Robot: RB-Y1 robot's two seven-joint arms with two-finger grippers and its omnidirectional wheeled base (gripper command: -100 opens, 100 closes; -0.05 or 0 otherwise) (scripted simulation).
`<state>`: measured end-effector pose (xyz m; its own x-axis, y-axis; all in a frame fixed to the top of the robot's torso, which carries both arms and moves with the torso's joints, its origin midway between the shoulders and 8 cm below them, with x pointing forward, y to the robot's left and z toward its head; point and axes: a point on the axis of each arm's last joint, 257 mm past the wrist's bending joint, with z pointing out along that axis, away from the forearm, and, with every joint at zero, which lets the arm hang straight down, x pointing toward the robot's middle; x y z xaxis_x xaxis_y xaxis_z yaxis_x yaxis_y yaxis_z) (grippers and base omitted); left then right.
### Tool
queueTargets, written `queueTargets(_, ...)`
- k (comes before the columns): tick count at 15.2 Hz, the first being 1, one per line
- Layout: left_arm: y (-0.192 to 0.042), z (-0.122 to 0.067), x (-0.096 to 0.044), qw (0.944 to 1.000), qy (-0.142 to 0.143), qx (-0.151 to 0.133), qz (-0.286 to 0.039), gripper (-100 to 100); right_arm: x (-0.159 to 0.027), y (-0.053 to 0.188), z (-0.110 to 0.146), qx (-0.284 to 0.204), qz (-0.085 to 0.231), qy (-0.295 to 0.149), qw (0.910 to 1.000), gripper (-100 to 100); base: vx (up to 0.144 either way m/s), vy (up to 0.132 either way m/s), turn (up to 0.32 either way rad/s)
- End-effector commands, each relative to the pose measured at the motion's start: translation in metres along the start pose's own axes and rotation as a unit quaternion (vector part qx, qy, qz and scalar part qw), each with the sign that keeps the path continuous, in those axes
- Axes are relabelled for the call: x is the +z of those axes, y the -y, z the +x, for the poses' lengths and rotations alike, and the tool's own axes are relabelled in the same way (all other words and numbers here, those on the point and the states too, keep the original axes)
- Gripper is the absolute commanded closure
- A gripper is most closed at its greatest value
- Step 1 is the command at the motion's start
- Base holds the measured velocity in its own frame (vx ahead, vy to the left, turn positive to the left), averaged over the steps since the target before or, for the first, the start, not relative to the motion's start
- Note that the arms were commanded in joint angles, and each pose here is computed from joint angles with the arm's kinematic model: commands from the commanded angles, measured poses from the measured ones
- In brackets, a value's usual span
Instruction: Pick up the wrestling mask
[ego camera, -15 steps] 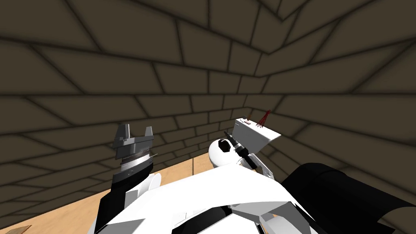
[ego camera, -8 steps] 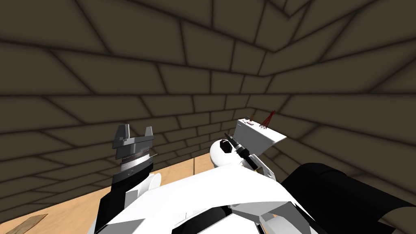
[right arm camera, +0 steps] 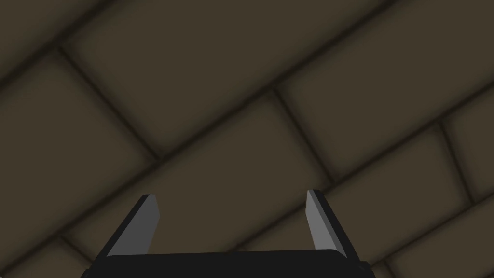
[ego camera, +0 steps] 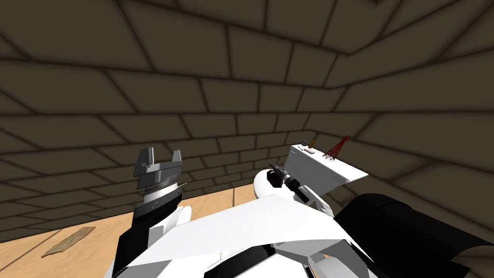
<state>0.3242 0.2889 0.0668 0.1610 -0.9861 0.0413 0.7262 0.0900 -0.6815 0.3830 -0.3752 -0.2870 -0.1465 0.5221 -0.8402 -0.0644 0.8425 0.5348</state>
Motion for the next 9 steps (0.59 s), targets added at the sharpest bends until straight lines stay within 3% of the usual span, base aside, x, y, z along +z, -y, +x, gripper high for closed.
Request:
queueTargets(1,0.000,0.000,0.000,1.0000,0.000,0.000,0.000,0,-0.005,0.020,0.009,-0.008,0.020,-0.014,0.9997,-100,0.105,0.007,0.147)
queueTargets(2,0.000,0.000,0.000,1.0000,0.000,0.000,0.000,0,-0.010,0.038,0.013,-0.040,0.037,-0.031,0.9981,-100,0.071,0.019,0.198)
queueTargets(4,0.000,0.000,0.000,1.0000,0.000,0.000,0.000,0,-0.016,0.053,0.022,-0.036,0.053,-0.040,0.9971,-100,0.058,0.015,0.112)
queueTargets(5,0.000,0.000,0.000,1.0000,0.000,0.000,0.000,0,-0.022,0.071,0.024,-0.068,0.068,-0.057,0.9938,-100,0.045,0.025,0.147)
queueTargets(8,0.000,0.000,0.000,1.0000,0.000,0.000,0.000,0,-0.030,0.087,0.033,-0.064,0.085,-0.067,0.9921,-100,0.028,0.022,0.085)
queueTargets(9,0.000,0.000,0.000,1.0000,0.000,0.000,0.000,0,-0.038,0.105,0.035,-0.094,0.102,-0.085,0.9867,-100,0.027,0.027,0.148)
